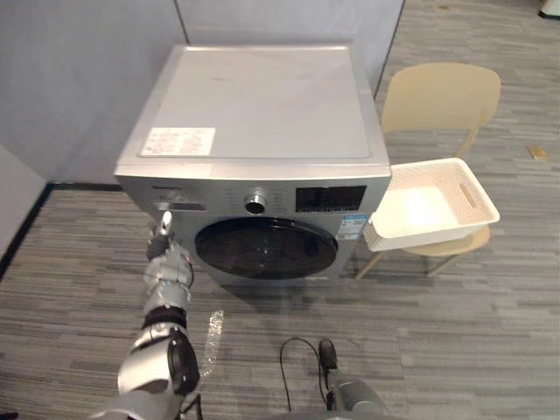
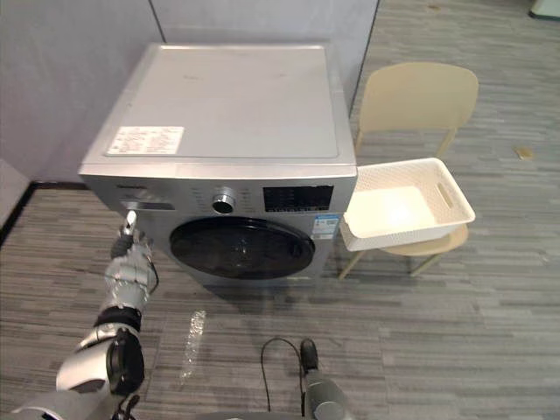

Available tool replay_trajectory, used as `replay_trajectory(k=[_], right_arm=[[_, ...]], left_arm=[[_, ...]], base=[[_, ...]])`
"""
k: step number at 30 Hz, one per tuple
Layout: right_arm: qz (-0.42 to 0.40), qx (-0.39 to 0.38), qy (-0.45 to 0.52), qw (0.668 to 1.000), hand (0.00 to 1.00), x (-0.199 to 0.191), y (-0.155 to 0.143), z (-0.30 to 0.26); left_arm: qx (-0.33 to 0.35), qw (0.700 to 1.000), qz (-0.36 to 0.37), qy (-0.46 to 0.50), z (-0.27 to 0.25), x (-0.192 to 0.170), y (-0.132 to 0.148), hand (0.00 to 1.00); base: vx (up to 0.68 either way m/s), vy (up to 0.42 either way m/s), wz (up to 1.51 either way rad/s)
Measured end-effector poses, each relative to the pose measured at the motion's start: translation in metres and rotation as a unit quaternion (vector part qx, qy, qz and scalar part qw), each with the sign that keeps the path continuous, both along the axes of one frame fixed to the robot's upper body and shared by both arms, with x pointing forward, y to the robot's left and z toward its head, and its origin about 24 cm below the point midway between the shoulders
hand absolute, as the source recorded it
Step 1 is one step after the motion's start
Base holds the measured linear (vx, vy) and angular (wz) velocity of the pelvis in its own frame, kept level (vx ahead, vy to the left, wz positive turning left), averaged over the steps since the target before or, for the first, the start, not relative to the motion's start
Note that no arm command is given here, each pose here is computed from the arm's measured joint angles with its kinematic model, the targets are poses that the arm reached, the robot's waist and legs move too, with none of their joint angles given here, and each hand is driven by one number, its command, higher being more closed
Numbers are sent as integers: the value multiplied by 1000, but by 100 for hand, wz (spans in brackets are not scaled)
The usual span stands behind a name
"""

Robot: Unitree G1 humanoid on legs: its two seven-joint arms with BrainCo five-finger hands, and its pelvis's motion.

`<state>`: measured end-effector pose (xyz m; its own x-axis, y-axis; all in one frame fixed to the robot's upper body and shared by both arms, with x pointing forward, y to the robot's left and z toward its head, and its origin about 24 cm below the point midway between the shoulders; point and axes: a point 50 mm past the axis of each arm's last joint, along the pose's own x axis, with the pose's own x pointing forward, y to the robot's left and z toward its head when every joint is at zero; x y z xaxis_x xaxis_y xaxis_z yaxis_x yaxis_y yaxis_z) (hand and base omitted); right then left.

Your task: Pick up the laundry basket with both hands and put the clothes into the washing machine.

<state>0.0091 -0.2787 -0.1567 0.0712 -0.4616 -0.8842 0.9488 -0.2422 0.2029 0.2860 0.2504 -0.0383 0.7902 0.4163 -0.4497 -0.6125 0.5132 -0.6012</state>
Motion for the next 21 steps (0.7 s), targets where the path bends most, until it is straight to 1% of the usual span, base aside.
replay_trajectory(k=[3,5,7,8,10,11,13,14,15,17,21], right_arm=[[76,-13,-18,997,0,28,13,0],[99,-12,-23,995,0,37,22,0],[140,-5,-24,990,0,50,37,-2],[154,-5,-23,988,0,54,39,-3],[205,-5,-21,978,0,67,47,-3],[229,-6,-21,973,0,74,50,-2],[264,-4,-14,964,0,79,53,-3],[290,1,-8,957,0,83,57,-4],[299,5,-5,954,0,82,58,-5],[324,13,4,946,0,80,61,-7],[354,20,27,935,0,74,59,-9]], left_arm=[[-42,992,-35,111,-65,-68,-43,0],[-72,982,-38,168,-90,-107,-61,0],[-103,958,-38,266,-120,-172,-74,0],[-102,950,-43,291,-125,-187,-75,0],[-79,930,-46,355,-133,-231,-63,0],[-77,914,-48,395,-136,-258,-61,0],[-80,896,-64,433,-138,-283,-63,0],[-82,881,-79,460,-139,-303,-63,0],[-82,876,-81,468,-138,-309,-63,0],[-89,870,-88,477,-138,-317,-64,0],[-90,870,-83,478,-138,-317,-61,0]], base=[[-89,49,52],[-65,35,64],[-77,25,85],[-59,17,89],[-63,14,90],[-44,15,70],[-2,46,60],[8,63,66],[11,50,67],[24,24,68],[87,51,67]])
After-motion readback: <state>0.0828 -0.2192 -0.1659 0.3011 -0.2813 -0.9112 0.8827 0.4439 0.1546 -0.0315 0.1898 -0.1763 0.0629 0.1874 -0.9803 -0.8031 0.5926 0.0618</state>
